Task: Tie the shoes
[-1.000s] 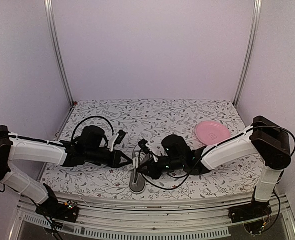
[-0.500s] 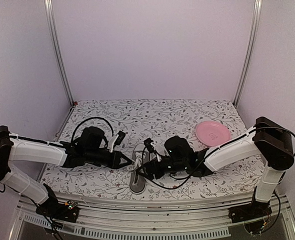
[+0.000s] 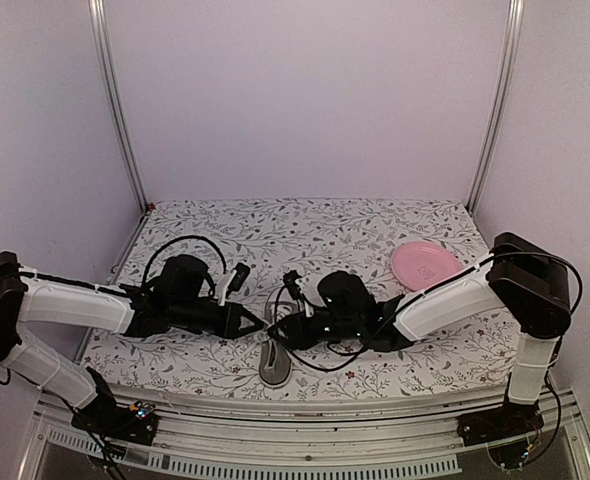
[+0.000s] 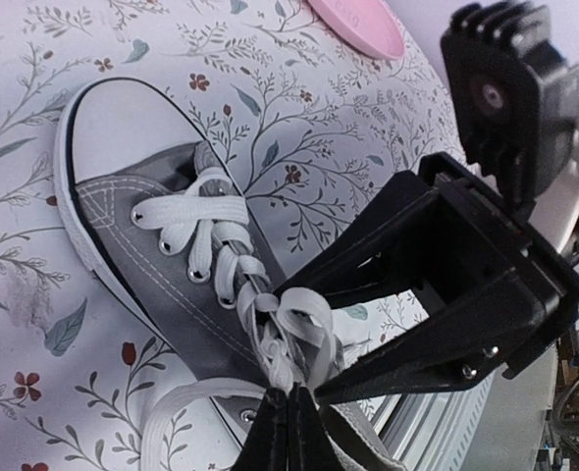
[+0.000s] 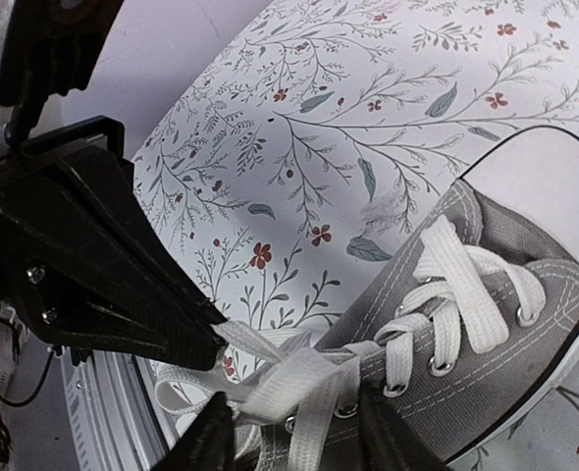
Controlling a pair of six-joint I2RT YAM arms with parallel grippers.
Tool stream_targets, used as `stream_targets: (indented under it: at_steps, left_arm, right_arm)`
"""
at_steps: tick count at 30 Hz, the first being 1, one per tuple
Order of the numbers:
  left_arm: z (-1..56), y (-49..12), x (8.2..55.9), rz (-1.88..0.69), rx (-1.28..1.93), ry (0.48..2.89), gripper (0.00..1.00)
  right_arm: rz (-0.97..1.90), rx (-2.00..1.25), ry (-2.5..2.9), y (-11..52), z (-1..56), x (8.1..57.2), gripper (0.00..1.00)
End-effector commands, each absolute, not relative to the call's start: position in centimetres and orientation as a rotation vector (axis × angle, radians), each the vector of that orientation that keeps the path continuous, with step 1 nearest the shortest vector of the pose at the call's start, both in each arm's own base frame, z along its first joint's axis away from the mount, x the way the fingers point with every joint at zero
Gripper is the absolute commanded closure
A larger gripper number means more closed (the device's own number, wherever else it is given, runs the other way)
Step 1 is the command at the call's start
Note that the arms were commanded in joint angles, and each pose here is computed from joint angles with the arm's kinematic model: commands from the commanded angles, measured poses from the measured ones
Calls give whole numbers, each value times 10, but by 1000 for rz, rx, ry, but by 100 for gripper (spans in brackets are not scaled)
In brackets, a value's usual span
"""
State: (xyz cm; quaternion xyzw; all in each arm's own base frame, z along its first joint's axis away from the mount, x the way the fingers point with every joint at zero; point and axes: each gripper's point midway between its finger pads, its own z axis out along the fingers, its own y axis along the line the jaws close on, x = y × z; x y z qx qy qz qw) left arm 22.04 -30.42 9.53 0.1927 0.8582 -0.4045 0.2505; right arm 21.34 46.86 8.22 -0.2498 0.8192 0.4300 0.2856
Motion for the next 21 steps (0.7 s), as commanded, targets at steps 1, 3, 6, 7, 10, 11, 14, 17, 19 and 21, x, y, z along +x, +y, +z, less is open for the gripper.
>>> stream_targets:
  at_steps: [1, 3, 6, 7, 10, 11, 14, 17, 19, 21]
  left_arm:
    - [98, -303, 223, -1118, 518, 2311, 100]
    - [97, -303, 224, -1114, 516, 2315, 100]
    - [96, -303, 224, -1114, 517, 2315, 100]
    - [96, -303, 224, -1113, 515, 2316, 100]
    - [95, -302, 226, -1103, 509, 2318, 100]
    - [95, -301, 226, -1098, 506, 2320, 100]
    - [95, -300, 227, -1091, 498, 2319, 100]
    - [95, -300, 227, -1090, 496, 2318, 100]
    - [95, -300, 226, -1093, 497, 2319, 100]
    - [94, -300, 225, -1101, 500, 2318, 100]
  right_arm:
    - [1158, -646, 2167, 476, 87, 218, 67]
    - [1168, -662, 2146, 477, 91, 217, 75]
    - [1184, -696, 2119, 479, 94, 213, 88]
    - [1191, -706, 2112, 479, 94, 211, 91]
    - [1212, -743, 2084, 480, 98, 203, 96]
    - [1213, -756, 2073, 480, 99, 200, 97]
    - [1217, -805, 2052, 482, 100, 192, 97]
    - [1228, -833, 2062, 484, 95, 188, 98]
    - [1232, -839, 2074, 485, 91, 187, 97]
    - [1229, -844, 2083, 487, 89, 187, 98]
